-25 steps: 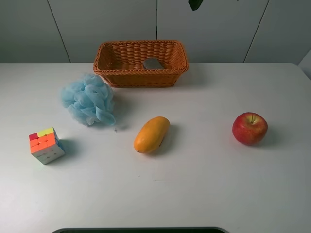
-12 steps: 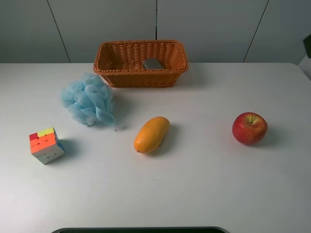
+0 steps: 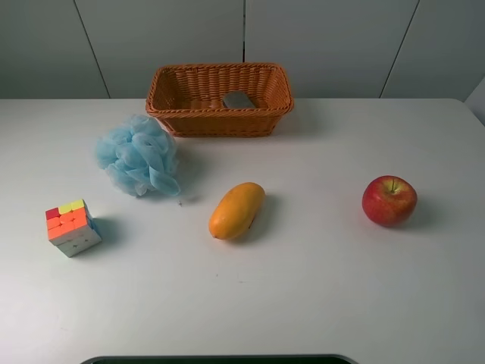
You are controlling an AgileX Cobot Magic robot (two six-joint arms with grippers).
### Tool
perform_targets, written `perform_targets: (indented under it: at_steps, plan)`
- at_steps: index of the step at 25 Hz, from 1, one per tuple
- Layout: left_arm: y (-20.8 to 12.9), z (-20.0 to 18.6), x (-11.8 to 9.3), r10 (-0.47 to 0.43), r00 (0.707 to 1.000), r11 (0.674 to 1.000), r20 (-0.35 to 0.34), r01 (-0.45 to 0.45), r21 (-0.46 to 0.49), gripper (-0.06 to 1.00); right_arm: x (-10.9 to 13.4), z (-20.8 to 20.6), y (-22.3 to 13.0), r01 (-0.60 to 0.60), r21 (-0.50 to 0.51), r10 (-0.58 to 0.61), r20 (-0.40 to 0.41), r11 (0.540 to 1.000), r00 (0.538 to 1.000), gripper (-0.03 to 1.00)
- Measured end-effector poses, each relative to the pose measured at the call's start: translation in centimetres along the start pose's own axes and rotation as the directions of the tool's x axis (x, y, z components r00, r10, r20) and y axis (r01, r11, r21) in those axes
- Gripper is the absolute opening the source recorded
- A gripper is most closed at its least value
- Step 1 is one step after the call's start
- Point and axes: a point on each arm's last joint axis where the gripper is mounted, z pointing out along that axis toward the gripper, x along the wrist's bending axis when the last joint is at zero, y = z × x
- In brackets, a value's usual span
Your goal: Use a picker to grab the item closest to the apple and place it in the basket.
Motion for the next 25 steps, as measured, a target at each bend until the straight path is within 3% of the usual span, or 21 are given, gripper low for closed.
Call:
perform_targets:
  at_steps: [7,25]
  plan:
    - [0.0,0.0,0.0,0.0,1.0,1.0,0.0,0.0,0.0,0.74,0.1,-0.3,-4.4,-0.075,-0.158,0.093,0.107,0.985,0.99,0.7]
    - [0.0,0.0,0.0,0.004,1.0,1.0,-0.003,-0.004,0.001,0.74,0.5,-0.3,-4.3,-0.083,-0.18,0.1,0.088,0.98,0.991,0.7]
